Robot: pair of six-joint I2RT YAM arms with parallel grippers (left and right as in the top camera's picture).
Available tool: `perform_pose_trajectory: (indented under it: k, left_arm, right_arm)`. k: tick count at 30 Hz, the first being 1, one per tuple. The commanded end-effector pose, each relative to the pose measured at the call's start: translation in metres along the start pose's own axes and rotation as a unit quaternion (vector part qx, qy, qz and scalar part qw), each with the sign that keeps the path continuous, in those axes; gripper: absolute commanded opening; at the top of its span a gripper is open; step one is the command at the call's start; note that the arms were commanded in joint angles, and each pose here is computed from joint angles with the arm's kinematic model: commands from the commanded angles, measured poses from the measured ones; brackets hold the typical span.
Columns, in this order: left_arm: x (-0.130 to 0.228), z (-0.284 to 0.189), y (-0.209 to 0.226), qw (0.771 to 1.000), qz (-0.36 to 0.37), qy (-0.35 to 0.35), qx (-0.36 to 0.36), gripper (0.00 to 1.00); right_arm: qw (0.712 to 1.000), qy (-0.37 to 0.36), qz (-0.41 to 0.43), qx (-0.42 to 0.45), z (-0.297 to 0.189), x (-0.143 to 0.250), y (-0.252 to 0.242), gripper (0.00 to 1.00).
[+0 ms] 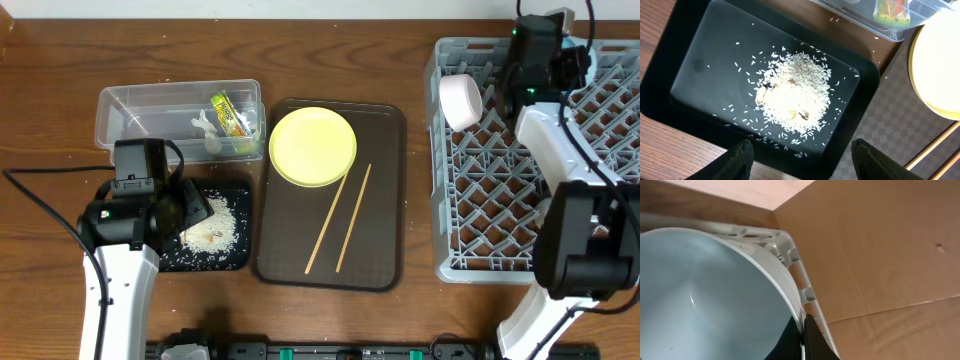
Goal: Sort waste into correct bins and load items into the dishwasher rack
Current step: 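Carry the light-blue bowl into the rack's far row and release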
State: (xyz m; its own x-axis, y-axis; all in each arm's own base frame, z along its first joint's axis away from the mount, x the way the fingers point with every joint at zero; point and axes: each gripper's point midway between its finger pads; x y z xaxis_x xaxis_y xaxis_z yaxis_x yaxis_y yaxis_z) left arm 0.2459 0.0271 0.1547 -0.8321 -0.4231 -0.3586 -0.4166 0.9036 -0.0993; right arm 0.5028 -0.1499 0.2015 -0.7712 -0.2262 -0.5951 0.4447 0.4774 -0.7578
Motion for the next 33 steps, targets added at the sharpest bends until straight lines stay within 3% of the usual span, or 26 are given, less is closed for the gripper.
perform_pose_trajectory:
  k: [1, 13, 18, 23, 28, 30, 33]
  left_arm:
    - [-0.002, -0.002, 0.002, 1.0, -0.01, -0.003, -0.003, 0.66]
    - [-0.002, -0.002, 0.002, 1.0, -0.01, -0.003, -0.003, 0.66]
    - [-0.002, -0.002, 0.002, 1.0, -0.01, -0.003, -0.003, 0.66]
    - [-0.002, -0.002, 0.002, 1.0, -0.01, -0.003, -0.003, 0.66]
    - [-0.002, -0.002, 0.002, 1.0, -0.01, -0.003, -0.003, 0.66]
    - [-0.002, -0.002, 0.002, 1.0, -0.01, -0.003, -0.003, 0.66]
    - [-0.002, -0.002, 0.002, 1.0, -0.01, -0.003, -0.003, 0.66]
  right_arm:
    - [1.0, 0.0, -0.017, -0.006, -0.002, 0.002, 0.019, 0.01]
    - [0.999, -0.005, -0.021, -0.027, -0.019, 0.001, 0.046, 0.01]
    - [0.999, 0.025, -0.006, -0.047, -0.029, 0.021, 0.06, 0.01]
    - [0.986, 0.083, 0.043, -0.141, -0.044, 0.051, 0.086, 0.01]
    - [0.971, 0.111, 0.073, -0.199, -0.063, 0.058, 0.086, 0.0]
    - [0.968, 0.112, 0.08, -0.211, -0.072, 0.055, 0.076, 0.03]
    - [0.961, 0.11, 0.088, -0.237, -0.087, 0.05, 0.061, 0.21]
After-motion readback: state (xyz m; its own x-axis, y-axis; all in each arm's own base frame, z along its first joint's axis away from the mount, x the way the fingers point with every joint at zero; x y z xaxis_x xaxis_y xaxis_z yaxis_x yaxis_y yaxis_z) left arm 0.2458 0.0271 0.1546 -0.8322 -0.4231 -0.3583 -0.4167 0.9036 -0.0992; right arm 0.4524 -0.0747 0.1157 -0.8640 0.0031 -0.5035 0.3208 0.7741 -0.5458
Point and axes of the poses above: each gripper's point midway between its finger pads, its own z axis out along the fingers, its own y axis along the line the jaws close on, x = y × z, and after that the axes turned 3 degrees about z, right-handed
